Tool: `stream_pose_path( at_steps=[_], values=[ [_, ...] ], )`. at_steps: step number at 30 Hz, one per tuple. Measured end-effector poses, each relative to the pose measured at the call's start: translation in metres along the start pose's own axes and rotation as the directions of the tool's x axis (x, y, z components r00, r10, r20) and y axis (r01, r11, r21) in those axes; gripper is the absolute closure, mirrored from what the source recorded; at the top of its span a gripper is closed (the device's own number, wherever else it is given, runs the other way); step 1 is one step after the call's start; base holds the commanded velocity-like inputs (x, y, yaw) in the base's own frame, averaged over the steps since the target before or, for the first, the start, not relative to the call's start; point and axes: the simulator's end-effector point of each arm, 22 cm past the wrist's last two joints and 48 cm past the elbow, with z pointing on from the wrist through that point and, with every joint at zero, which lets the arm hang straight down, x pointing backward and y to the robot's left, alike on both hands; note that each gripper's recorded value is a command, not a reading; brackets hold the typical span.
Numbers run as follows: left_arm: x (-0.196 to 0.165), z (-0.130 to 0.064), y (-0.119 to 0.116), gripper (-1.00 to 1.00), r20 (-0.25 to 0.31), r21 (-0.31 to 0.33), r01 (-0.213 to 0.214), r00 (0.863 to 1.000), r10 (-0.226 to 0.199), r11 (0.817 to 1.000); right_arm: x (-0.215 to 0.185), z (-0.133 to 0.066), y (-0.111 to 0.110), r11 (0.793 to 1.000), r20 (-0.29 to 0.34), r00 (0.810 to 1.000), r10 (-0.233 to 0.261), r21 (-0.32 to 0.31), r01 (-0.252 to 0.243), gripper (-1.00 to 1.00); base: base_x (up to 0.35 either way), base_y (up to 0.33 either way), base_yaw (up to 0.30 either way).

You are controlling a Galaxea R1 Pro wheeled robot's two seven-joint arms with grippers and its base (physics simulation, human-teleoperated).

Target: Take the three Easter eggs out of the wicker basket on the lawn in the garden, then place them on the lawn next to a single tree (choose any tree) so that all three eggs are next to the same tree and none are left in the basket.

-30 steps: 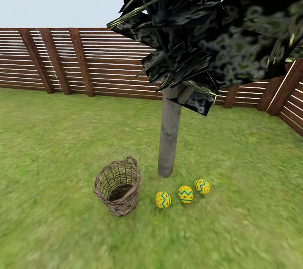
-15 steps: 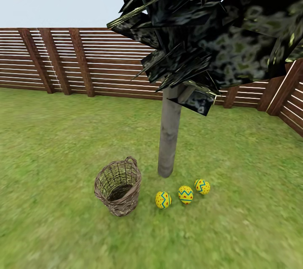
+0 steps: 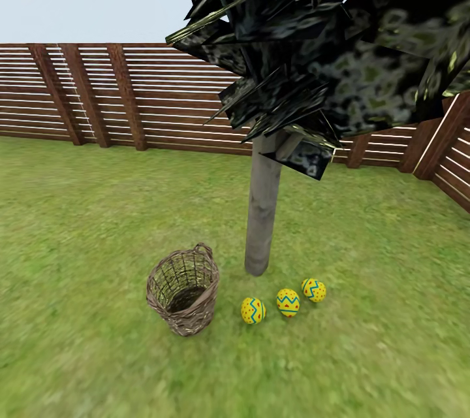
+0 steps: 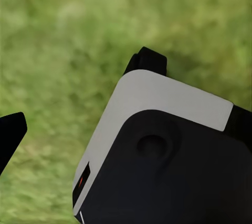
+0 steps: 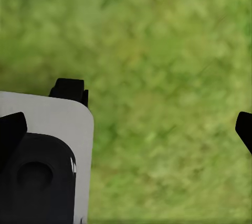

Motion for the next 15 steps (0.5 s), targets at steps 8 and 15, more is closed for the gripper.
stream_pose_path(
  at_steps=[8, 15],
  values=[
    [-0.0003, -0.0001, 0.0000, -1.00, 0.000, 0.000, 0.000, 1.000, 0.000, 1.000, 0.0000, 0.0000, 0.0000, 1.000, 0.000, 1.000, 0.000, 0.000, 0.000, -1.00, 0.000, 0.000, 0.000],
    [-0.0003, -0.0001, -0.0001, -1.00, 0.000, 0.000, 0.000, 1.000, 0.000, 1.000, 0.0000, 0.0000, -0.0001, 1.000, 0.000, 1.000, 0.000, 0.000, 0.000, -1.00, 0.000, 0.000, 0.000]
  ],
)
